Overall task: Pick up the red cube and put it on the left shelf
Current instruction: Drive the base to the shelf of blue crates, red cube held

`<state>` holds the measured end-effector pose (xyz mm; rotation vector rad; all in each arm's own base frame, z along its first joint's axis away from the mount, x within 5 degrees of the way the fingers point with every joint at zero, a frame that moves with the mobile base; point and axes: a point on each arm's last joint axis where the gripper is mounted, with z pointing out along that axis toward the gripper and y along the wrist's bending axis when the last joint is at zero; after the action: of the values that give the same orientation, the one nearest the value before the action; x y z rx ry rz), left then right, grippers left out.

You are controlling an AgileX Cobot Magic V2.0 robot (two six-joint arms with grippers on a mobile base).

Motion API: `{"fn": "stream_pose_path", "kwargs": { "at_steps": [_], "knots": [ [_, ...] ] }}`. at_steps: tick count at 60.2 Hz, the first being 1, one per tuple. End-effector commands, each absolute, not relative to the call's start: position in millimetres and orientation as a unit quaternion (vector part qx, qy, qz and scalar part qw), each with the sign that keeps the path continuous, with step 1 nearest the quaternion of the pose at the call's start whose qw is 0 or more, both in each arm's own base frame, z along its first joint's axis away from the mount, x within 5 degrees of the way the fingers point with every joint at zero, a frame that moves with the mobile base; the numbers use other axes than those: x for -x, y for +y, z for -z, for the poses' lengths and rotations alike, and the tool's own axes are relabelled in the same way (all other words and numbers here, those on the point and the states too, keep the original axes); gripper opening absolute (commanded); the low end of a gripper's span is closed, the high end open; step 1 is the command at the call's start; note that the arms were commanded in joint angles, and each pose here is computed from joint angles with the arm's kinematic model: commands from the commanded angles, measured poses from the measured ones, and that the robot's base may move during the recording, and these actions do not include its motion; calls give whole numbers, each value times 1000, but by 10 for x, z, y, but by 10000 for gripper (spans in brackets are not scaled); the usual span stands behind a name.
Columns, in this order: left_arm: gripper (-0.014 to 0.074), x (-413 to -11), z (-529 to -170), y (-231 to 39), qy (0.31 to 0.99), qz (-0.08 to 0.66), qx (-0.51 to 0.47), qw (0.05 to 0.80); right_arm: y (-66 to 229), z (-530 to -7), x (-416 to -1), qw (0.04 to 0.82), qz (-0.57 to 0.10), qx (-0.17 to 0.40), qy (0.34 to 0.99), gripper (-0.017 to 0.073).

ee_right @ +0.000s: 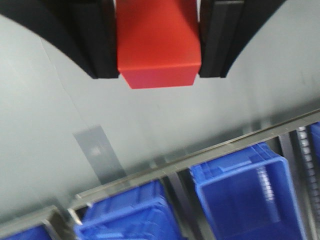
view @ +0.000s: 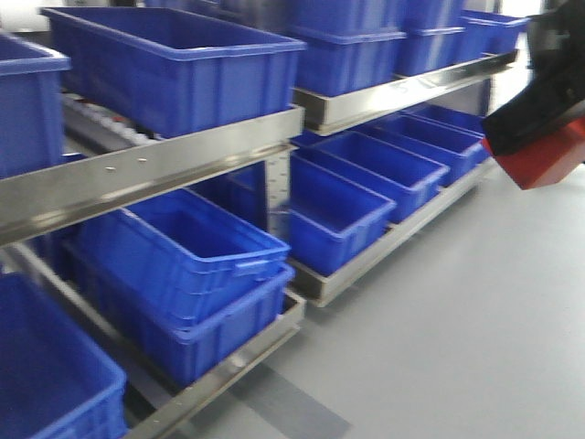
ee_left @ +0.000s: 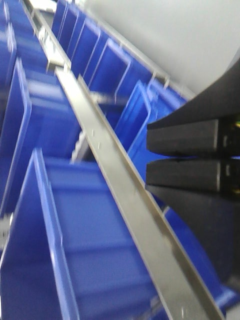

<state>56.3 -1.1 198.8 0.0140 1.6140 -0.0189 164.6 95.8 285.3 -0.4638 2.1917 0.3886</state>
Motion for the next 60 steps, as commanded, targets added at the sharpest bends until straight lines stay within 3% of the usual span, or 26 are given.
{"fn": "stream_pose_path", "kwargs": {
  "at_steps": [1, 60],
  "knots": [
    [101, -562, -1998, -13, 694, 14, -3, 720, 970, -3024, -1674, 468, -166, 182, 849, 55],
    [101, -562, -1998, -13, 694, 14, -3, 720, 970, -3024, -1674, 468, -166, 182, 849, 55]
  ]
}}
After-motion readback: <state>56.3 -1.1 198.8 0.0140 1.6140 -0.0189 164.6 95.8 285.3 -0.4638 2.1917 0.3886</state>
